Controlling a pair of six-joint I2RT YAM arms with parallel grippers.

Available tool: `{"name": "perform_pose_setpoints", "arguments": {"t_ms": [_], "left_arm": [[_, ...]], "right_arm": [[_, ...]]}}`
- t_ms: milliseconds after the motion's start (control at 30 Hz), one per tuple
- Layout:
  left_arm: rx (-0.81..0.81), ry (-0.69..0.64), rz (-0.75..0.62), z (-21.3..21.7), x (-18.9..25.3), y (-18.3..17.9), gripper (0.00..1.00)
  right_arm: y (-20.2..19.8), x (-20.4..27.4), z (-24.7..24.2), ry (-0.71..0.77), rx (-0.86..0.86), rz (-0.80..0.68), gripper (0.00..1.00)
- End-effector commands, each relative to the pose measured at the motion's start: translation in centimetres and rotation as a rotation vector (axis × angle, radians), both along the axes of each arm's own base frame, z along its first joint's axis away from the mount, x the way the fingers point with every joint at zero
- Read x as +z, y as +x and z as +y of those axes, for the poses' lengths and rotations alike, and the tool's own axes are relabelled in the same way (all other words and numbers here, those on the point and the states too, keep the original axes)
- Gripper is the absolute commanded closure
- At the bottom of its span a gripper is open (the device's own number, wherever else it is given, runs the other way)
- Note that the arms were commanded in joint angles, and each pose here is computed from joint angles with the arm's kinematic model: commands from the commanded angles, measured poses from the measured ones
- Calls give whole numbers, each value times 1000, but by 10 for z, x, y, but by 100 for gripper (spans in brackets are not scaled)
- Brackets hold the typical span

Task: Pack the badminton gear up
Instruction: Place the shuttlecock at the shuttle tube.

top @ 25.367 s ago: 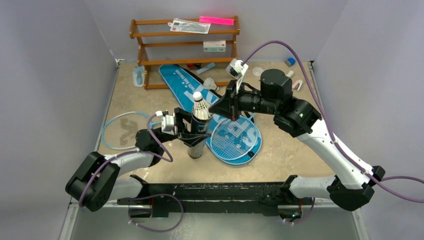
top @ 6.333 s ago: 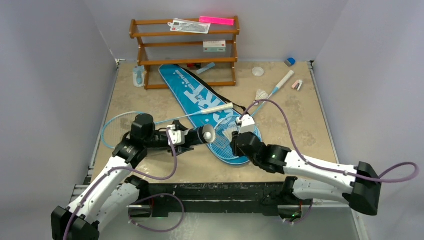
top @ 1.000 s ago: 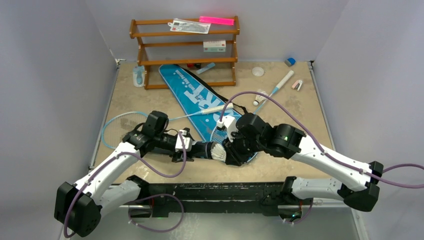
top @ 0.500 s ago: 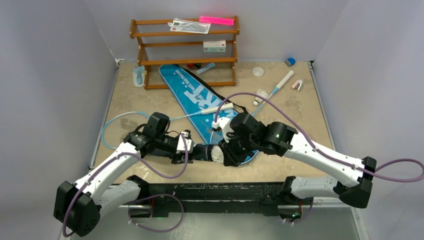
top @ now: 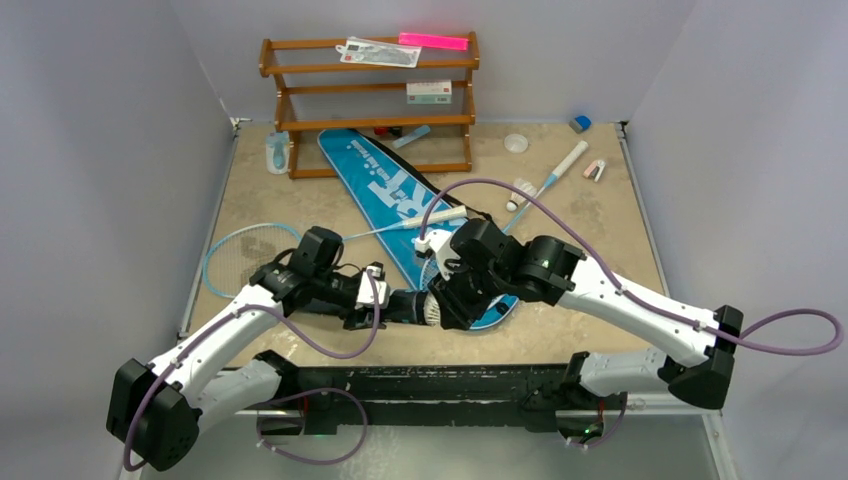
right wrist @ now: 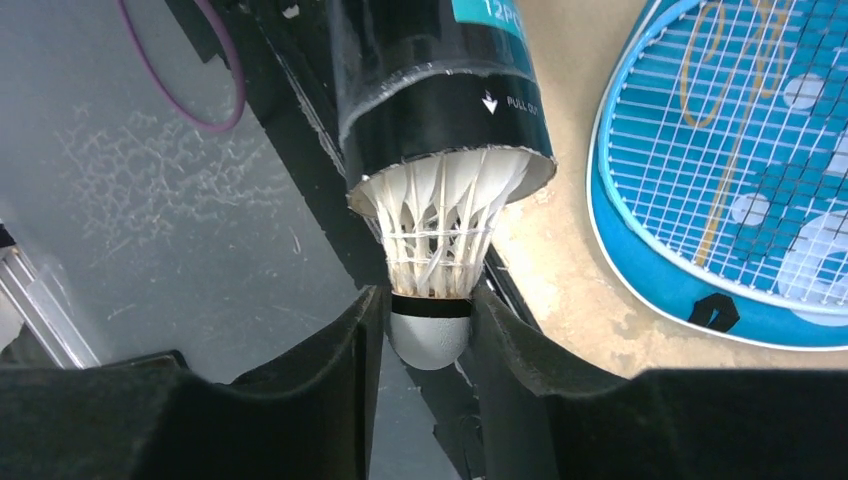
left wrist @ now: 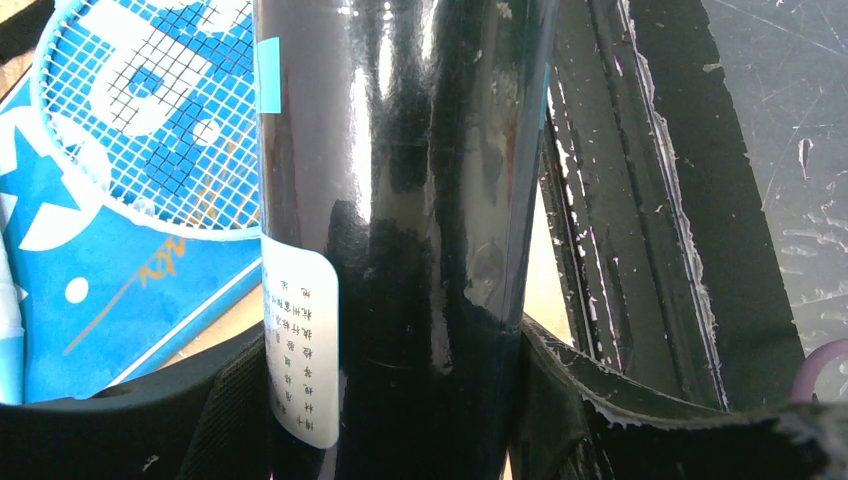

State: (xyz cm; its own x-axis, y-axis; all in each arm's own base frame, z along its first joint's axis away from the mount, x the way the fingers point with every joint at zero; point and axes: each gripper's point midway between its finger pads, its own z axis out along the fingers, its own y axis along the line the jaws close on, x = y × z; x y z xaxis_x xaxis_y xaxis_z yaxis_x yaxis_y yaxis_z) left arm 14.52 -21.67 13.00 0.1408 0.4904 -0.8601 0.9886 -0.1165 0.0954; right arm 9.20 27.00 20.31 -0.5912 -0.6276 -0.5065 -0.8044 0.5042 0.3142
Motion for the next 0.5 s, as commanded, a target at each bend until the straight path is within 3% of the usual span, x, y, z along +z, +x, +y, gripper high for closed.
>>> {"name": "perform_pose_setpoints", "arguments": {"t_ms": [0,100,300,467], "left_arm": [[-19,-10,41,-2,-1,-8,72],[-22,-16,41,-3,0,-9,72],[-37,-41,42,-5,7,-12,72],[-30,-52,42,-6,9,-11,72]], "right_arm": [[3,32,6,82,16,-52,57],[6,38,8,96,7,-66,55],[7,37,11,98,-3,-62,59],[12,48,3,129,-45,-113,51]]}}
